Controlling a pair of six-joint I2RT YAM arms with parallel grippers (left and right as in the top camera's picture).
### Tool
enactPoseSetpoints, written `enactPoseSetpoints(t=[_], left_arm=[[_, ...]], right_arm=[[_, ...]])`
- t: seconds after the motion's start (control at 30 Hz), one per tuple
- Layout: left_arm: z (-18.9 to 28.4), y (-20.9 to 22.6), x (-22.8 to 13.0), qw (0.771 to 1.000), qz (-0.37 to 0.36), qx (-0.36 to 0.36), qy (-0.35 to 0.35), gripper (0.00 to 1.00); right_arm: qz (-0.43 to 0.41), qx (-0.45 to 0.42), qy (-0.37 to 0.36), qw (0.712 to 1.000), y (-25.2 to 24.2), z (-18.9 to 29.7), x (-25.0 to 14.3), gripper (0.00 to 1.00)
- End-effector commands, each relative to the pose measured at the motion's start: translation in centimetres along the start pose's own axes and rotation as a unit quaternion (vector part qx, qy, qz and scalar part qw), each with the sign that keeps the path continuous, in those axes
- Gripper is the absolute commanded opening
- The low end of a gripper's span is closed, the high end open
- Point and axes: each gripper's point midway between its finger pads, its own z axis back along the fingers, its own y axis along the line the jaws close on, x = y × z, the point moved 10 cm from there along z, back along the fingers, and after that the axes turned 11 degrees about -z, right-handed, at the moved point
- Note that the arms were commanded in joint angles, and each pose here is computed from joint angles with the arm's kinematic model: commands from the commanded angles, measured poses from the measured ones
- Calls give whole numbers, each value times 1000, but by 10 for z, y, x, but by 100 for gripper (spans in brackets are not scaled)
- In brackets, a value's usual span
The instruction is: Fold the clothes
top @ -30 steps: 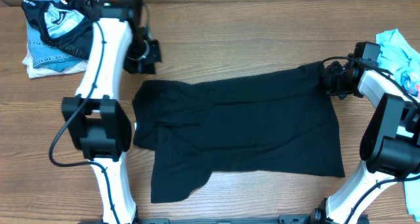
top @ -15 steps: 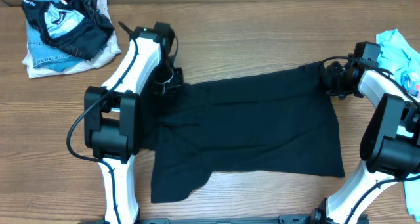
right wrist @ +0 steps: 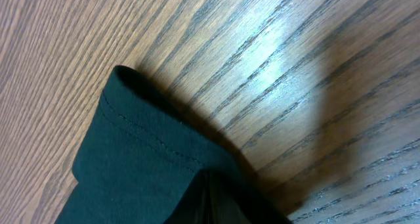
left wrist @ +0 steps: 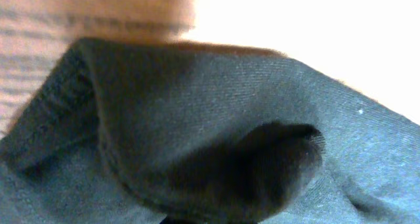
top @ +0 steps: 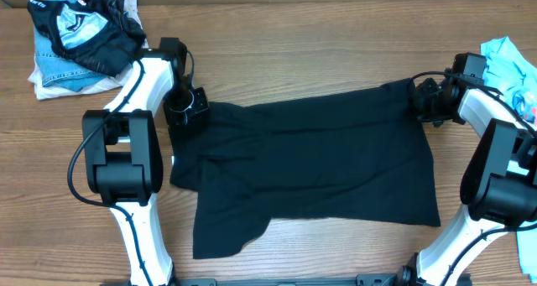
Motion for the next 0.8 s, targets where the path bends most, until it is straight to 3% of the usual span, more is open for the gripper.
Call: enactPoseSetpoints(t=[0.0,0.6,0.7,0.77], left_arm=[[-6,12,7,1000,8,11,-23,8],[-36,65,61,989,39,-11,-145,11],[-28,77,67,986,45,-12,-161,15],[-21,79,71,985,32,-19,-167,24]], right_arm=[[-14,-52,37,998,-22,-27,-16,4],[-5,-1,-28,1000,2,-32,-5,4],[-4,3,-36,999,4,-32,-3,4],[-2,3,-38,999,7,-29,0,4]])
